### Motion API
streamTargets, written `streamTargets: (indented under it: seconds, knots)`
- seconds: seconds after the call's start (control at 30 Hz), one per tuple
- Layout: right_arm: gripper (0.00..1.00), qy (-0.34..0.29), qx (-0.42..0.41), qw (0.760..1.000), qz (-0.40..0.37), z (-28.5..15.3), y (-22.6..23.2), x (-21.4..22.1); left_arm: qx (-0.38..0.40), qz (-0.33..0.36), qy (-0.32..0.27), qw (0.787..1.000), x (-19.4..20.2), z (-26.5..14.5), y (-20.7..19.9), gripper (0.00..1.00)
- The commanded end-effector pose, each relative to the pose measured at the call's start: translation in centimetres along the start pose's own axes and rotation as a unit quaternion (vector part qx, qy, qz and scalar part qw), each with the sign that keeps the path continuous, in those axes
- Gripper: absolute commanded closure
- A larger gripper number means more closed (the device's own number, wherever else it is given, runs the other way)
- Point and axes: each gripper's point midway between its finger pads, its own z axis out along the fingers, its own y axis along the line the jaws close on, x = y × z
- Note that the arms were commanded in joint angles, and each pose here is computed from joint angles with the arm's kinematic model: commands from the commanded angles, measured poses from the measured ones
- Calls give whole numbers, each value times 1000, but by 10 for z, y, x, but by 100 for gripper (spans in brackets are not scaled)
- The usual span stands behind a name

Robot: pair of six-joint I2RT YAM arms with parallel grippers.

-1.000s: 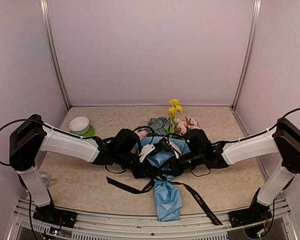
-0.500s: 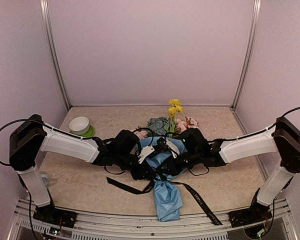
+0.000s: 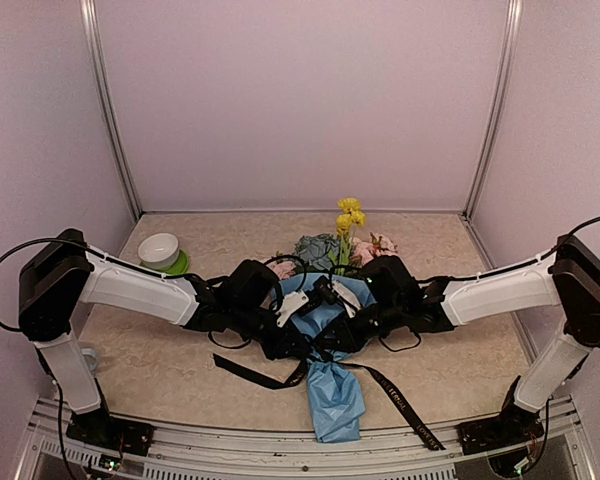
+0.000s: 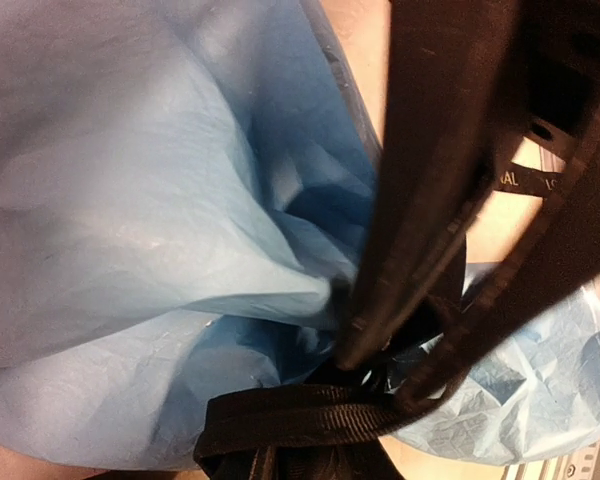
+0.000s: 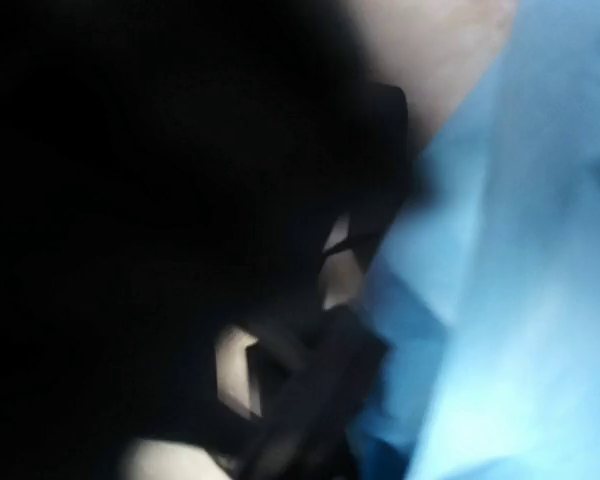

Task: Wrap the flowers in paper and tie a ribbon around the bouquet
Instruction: Cross the half-tied ribbon over the folded bouquet.

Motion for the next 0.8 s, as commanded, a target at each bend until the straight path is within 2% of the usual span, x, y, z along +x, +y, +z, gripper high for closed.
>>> streamTargets:
  seconds: [0.0,0.2,0.5,0.77]
  knots:
    - [86,22,-43,998,-31,-3,25,13,-19,8,-32,999,-19,-6,6,79]
    - [90,21,-28,999,-32,0,19,12,3,19,-43,999,-20,-9,-3,79]
    - [97,33,21,999,-18,4,1,16,-16,19,-35,999,-15,-9,3,80]
    - [91,44,-3,999,-23,9,9,25,-10,22,-41,999,-17,-9,2,79]
